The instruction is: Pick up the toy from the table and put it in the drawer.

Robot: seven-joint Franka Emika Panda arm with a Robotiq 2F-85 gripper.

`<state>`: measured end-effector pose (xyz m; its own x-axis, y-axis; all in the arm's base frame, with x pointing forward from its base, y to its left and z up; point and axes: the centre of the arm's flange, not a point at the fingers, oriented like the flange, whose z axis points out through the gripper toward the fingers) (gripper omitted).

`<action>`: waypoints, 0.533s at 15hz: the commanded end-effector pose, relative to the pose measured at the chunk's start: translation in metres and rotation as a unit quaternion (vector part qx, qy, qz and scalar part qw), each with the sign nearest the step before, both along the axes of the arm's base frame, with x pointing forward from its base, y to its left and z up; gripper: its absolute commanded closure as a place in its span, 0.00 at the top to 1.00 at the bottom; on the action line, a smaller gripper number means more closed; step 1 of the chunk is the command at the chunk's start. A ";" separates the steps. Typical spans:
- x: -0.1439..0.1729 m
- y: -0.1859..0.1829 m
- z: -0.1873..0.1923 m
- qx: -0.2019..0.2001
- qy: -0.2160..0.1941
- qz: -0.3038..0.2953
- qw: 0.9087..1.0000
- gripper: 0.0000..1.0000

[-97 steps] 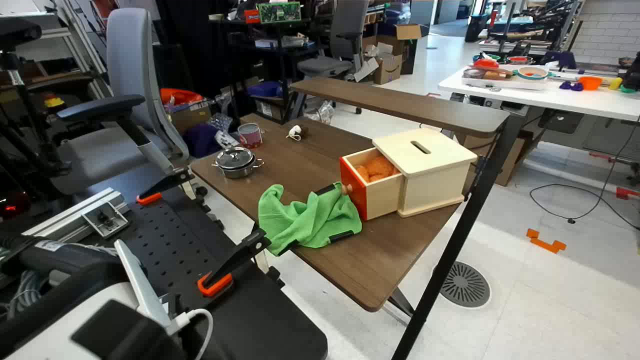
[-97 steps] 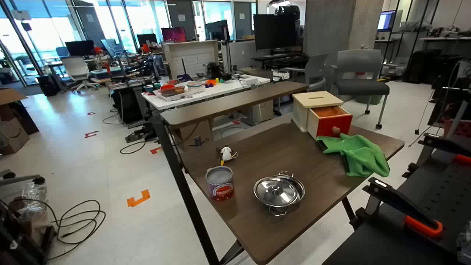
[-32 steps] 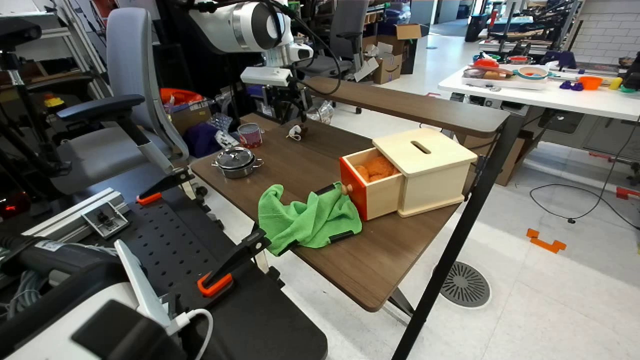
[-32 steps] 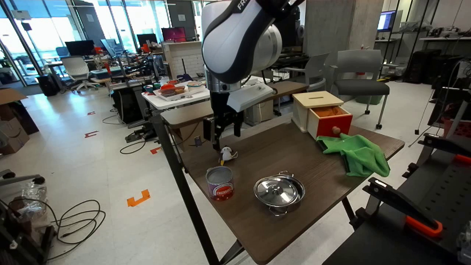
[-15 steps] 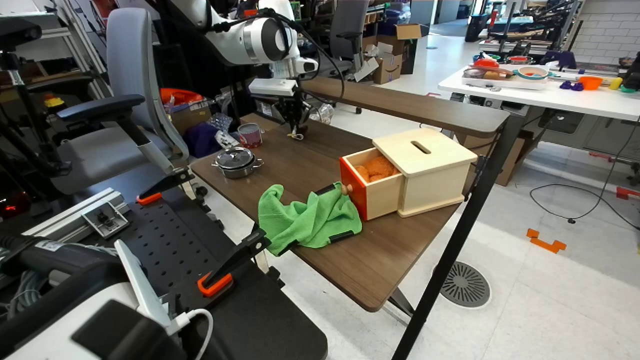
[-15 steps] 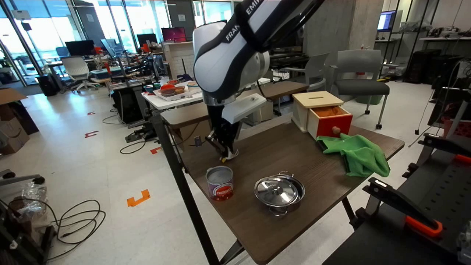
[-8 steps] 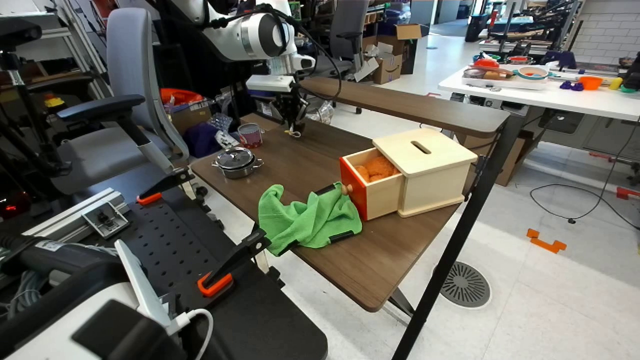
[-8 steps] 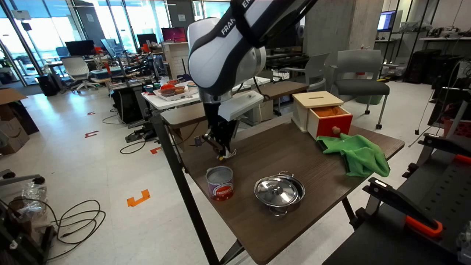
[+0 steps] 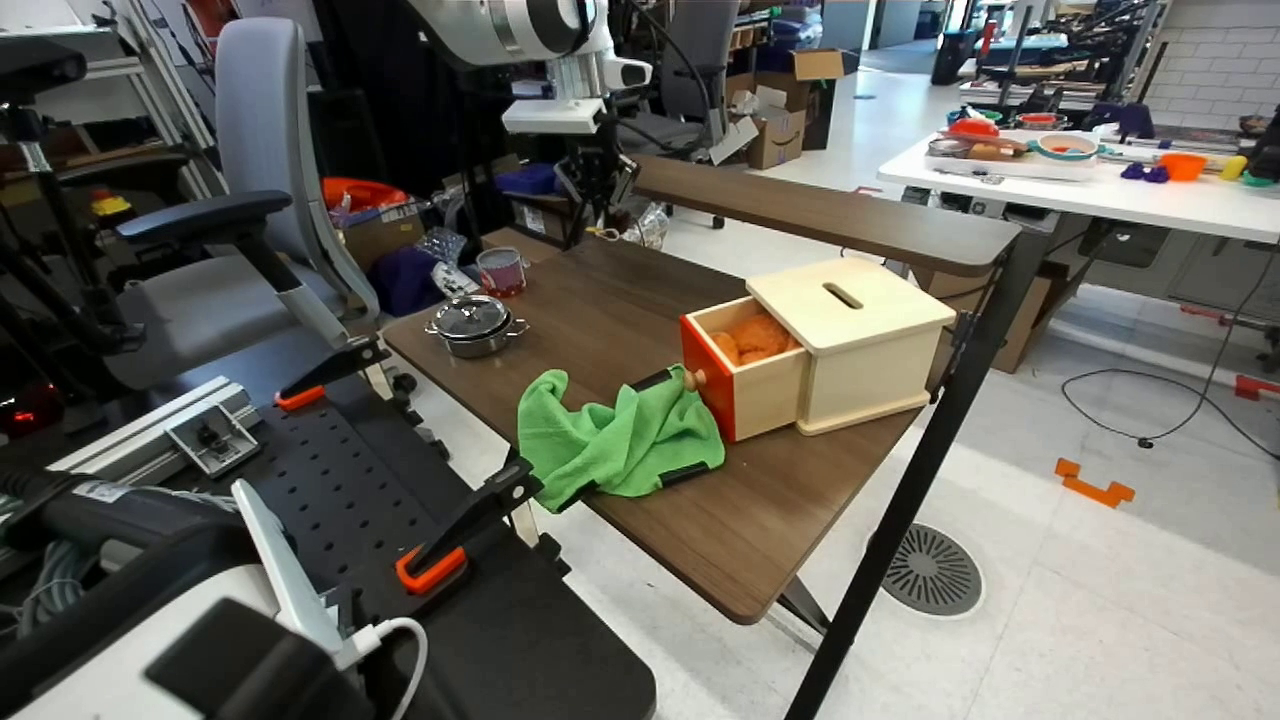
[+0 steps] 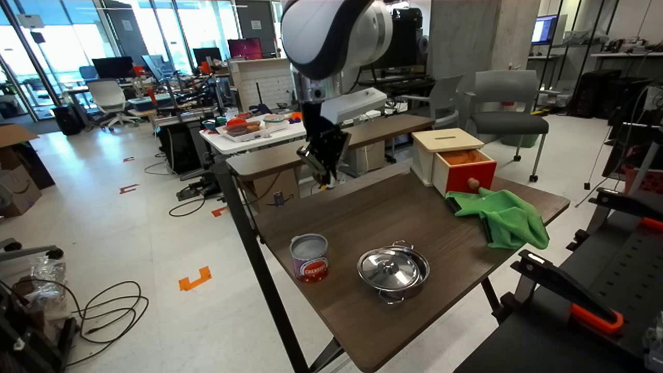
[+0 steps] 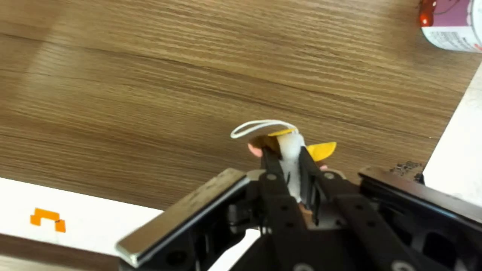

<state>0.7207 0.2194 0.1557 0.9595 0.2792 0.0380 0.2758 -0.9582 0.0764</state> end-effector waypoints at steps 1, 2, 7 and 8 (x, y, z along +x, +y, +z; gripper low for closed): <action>-0.025 -0.045 0.049 0.012 0.009 -0.036 0.999 0.04; -0.026 -0.057 0.059 0.019 0.009 -0.047 0.999 0.04; -0.026 -0.124 0.097 0.043 -0.006 -0.099 0.994 0.04; -0.033 -0.138 0.106 0.047 -0.009 -0.114 0.992 0.04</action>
<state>0.7163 0.1183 0.2349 0.9932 0.1027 0.0548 0.1017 -0.9946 0.0201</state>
